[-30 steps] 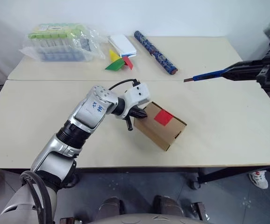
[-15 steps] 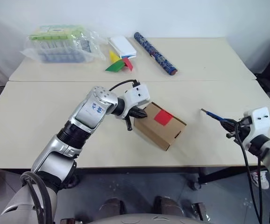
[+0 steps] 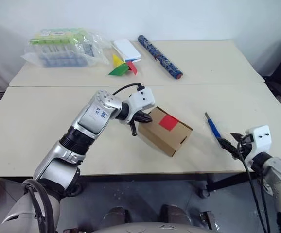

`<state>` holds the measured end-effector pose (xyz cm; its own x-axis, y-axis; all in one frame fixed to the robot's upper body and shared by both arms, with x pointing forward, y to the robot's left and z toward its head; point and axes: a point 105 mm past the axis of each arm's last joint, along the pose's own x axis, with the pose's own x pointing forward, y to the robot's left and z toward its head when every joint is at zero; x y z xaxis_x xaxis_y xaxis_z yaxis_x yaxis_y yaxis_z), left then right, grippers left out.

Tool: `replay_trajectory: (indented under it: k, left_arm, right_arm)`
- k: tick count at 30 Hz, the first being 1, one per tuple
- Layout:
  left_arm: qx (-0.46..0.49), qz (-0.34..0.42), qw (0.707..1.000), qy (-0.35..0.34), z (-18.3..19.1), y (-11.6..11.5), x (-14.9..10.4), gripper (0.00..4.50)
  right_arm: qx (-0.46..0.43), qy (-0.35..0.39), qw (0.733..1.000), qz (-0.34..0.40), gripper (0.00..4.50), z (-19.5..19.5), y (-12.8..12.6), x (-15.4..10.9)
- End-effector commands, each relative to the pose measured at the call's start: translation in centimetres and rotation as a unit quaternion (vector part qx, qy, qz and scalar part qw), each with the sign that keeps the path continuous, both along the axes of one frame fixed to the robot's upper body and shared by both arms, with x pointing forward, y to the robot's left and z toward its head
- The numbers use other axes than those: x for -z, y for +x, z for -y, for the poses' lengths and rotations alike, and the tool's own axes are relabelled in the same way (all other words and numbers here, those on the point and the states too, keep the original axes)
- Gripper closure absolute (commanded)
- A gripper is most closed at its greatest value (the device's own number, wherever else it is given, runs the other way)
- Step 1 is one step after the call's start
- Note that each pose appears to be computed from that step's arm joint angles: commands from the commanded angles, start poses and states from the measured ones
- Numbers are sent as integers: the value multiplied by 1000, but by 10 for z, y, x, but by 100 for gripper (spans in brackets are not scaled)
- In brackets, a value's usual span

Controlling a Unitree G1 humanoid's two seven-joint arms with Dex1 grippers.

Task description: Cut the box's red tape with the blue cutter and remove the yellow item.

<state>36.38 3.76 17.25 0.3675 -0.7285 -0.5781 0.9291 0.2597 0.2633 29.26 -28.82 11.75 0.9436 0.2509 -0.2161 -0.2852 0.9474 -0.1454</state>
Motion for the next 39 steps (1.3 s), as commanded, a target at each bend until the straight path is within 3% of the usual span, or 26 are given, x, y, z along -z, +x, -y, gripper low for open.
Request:
replay_trajectory:
  k: [1, 2, 9, 13, 19, 22, 33, 36, 39]
  left_arm:
    - [-31, -25, 999, 23, -12, 2, 22, 450]
    - [-33, -22, 999, 19, -14, 3, 20, 450]
    - [-65, -13, 998, -3, -35, 15, 0, 450]
    - [-79, -8, 997, -22, -43, 19, -10, 450]
    - [-111, -9, 992, -56, -56, 24, -29, 450]
    - [-132, -3, 989, -66, -66, 27, -37, 450]
    - [-131, -5, 987, -89, -61, 26, -50, 450]
    - [-125, -31, 988, -80, -62, 17, -41, 450]
    - [-64, -151, 984, -74, -49, -23, -27, 450]
  right_arm:
    - [-17, -46, 998, 42, 48, 2, -10, -38]
    - [-28, -60, 997, 44, 9, 1, -13, -45]
    - [-102, -100, 987, 78, 3, -34, -10, -101]
    - [-132, -92, 986, 35, 3, -52, 3, -103]
    - [-164, -116, 979, 46, 3, -73, 20, -114]
    - [-145, -125, 980, 49, 64, -70, 37, -117]
    - [-164, -147, 975, 31, 448, -72, 52, -112]
    - [-166, -160, 973, 12, 448, -72, 57, -100]
    - [-203, -183, 962, -21, 448, -81, 71, -75]
